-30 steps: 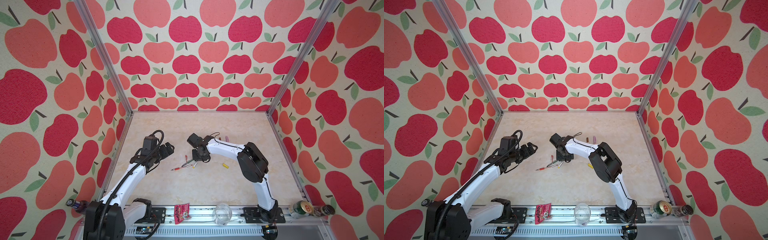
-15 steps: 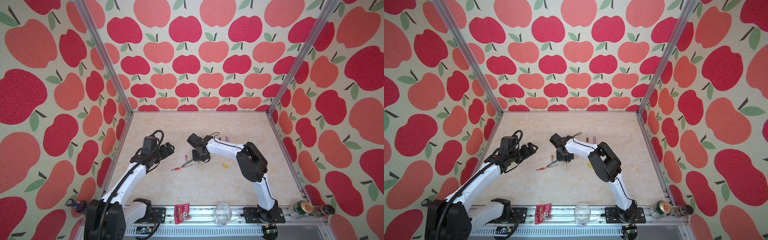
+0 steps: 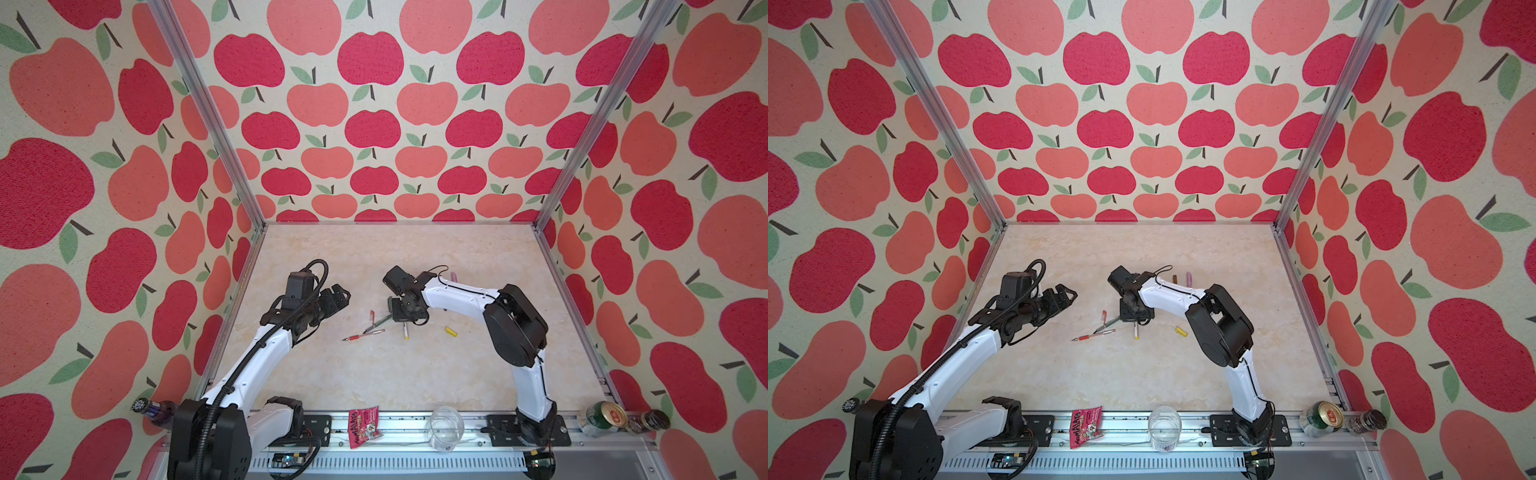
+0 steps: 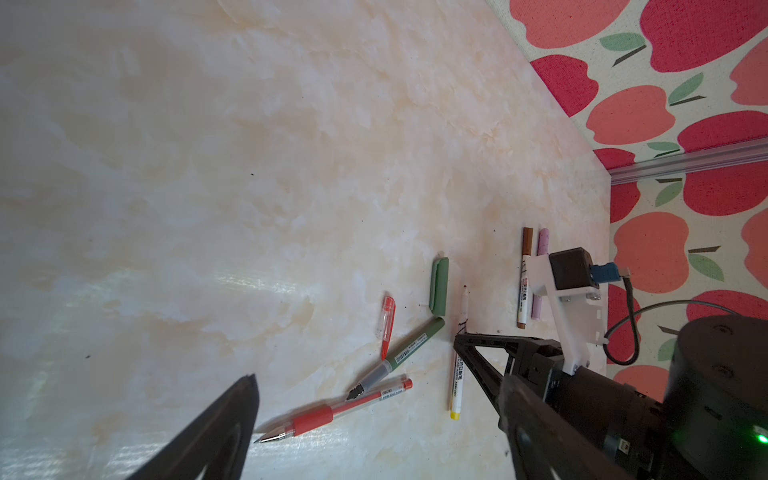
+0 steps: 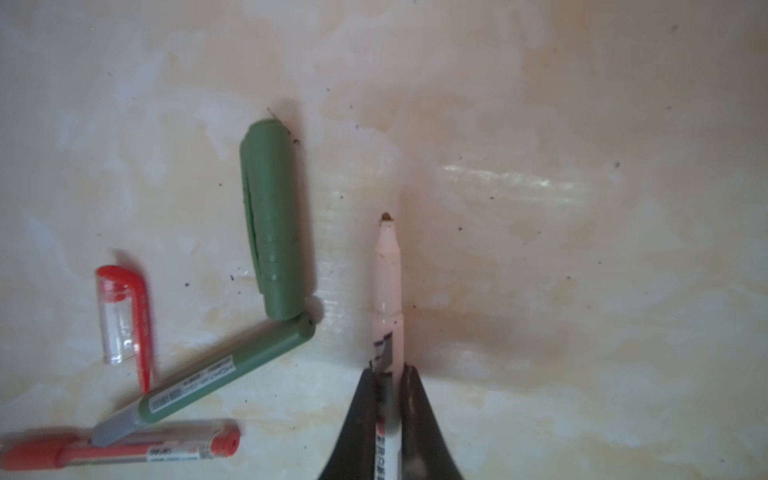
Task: Insert the pens into the pen caps
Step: 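Move the right gripper to the white pen and grasp it, then lift the white pen with the right gripper and pass it to the left gripper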
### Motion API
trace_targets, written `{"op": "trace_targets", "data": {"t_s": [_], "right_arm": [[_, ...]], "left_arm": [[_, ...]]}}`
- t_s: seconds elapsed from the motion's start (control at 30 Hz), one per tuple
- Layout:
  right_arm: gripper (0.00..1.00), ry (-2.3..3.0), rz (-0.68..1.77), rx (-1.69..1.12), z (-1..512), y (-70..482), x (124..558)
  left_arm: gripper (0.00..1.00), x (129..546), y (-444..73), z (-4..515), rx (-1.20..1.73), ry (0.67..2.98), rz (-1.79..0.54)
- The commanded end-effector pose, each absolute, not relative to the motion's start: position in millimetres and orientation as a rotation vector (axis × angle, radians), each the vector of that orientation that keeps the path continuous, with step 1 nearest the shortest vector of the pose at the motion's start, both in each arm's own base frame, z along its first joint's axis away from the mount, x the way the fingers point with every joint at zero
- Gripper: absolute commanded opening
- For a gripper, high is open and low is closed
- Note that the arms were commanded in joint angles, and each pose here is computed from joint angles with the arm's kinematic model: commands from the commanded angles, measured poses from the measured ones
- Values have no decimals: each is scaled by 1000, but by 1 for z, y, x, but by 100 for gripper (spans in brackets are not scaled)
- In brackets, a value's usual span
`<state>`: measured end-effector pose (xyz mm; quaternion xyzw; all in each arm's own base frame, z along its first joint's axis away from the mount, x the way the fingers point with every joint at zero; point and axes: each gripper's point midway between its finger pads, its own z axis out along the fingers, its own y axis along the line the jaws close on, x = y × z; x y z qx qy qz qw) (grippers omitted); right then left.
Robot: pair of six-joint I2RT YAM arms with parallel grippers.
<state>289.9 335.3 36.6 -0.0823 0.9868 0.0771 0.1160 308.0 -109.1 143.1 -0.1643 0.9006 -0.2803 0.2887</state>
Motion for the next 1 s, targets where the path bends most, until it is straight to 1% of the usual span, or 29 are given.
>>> {"op": "trace_targets", "data": {"t_s": [0.0, 0.13, 0.27, 0.47, 0.57, 0.73, 0.97], "right_arm": [[6, 2786, 412, -216, 79, 339, 304], [6, 2652, 645, -251, 118, 345, 311], [6, 2520, 866, -315, 163, 345, 311], [6, 2349, 1182, -462, 222, 342, 292], [6, 2280, 1261, -558, 240, 344, 277], [6, 2158, 1404, -585, 264, 346, 261], [6, 2068, 1514, -588, 283, 348, 251]], "left_arm": [[93, 315, -125, 178, -289, 2326, -829], [92, 312, -144, 199, -126, 2270, -926], [92, 297, -169, 229, 85, 2174, -1058], [93, 274, -208, 255, 334, 2010, -1245], [93, 266, -227, 264, 412, 1939, -1335], [89, 262, -252, 268, 477, 1909, -1473], [87, 261, -268, 272, 535, 1866, -1536]]}}
